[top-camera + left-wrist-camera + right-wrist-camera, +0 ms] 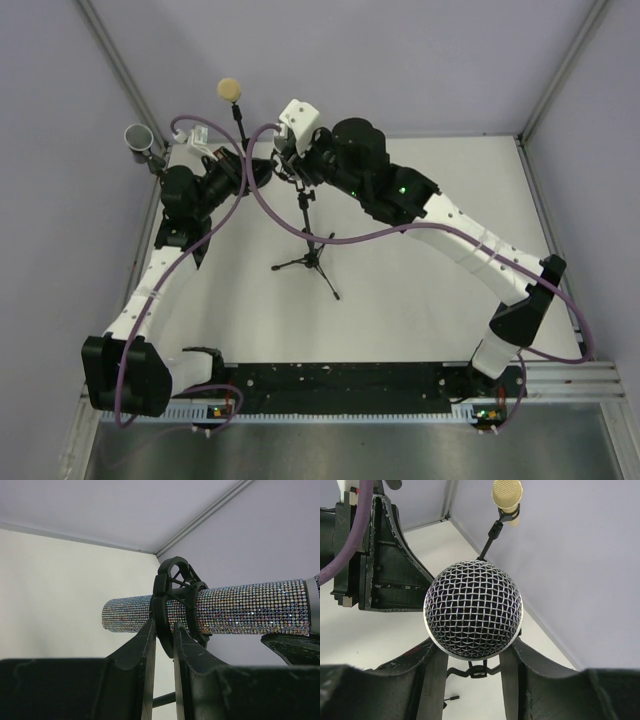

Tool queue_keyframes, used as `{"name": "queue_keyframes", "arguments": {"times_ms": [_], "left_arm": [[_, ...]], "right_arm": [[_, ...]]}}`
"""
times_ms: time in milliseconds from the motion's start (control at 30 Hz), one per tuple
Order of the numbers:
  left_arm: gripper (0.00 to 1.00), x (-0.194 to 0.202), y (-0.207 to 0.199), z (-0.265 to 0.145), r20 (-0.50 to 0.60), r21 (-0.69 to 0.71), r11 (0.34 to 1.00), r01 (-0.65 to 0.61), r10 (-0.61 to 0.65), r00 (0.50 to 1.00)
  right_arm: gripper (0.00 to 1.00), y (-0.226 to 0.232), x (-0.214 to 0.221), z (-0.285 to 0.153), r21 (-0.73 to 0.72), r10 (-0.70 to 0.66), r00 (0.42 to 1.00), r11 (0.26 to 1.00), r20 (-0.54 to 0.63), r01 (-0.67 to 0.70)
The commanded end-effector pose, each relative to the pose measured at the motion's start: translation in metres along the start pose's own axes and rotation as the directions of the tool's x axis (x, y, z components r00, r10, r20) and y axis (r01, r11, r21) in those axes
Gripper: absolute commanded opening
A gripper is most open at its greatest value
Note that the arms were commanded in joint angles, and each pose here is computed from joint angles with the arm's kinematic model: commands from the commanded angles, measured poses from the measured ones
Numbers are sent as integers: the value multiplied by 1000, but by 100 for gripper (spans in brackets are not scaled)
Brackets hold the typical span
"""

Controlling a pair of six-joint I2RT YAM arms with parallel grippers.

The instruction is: Remove the microphone from the stand

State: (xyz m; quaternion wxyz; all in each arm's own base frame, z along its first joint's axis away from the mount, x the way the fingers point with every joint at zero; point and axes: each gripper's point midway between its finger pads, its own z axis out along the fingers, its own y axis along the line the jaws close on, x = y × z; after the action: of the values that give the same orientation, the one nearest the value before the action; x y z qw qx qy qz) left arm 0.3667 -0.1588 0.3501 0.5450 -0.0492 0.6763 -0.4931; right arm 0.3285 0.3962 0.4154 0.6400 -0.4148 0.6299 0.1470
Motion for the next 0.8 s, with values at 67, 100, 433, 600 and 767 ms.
{"name": "queue_keyframes", "arguments": {"times_ms": [67,100,433,600,767], "left_arm": [[0,0,15,-2,7,-42,998,-54,54,999],[0,2,16,-2,3,-45,998,-52,52,999],[0,2,18,-2,4,-54,997,-58,58,998],[0,3,19,-2,2,-56,997,-58,58,998],[0,3,20,-2,1,-55,997,-57,57,998]], "right_arm": [[32,-15,-44,-16,23,22,994,999,106,-24],[31,-16,-46,-18,23,20,994,999,107,-23],[32,-20,-71,-33,18,29,988,999,152,-32],[32,-17,-74,-36,9,27,987,1000,160,-28],[34,-17,-75,-38,5,27,987,1000,161,-28]]}}
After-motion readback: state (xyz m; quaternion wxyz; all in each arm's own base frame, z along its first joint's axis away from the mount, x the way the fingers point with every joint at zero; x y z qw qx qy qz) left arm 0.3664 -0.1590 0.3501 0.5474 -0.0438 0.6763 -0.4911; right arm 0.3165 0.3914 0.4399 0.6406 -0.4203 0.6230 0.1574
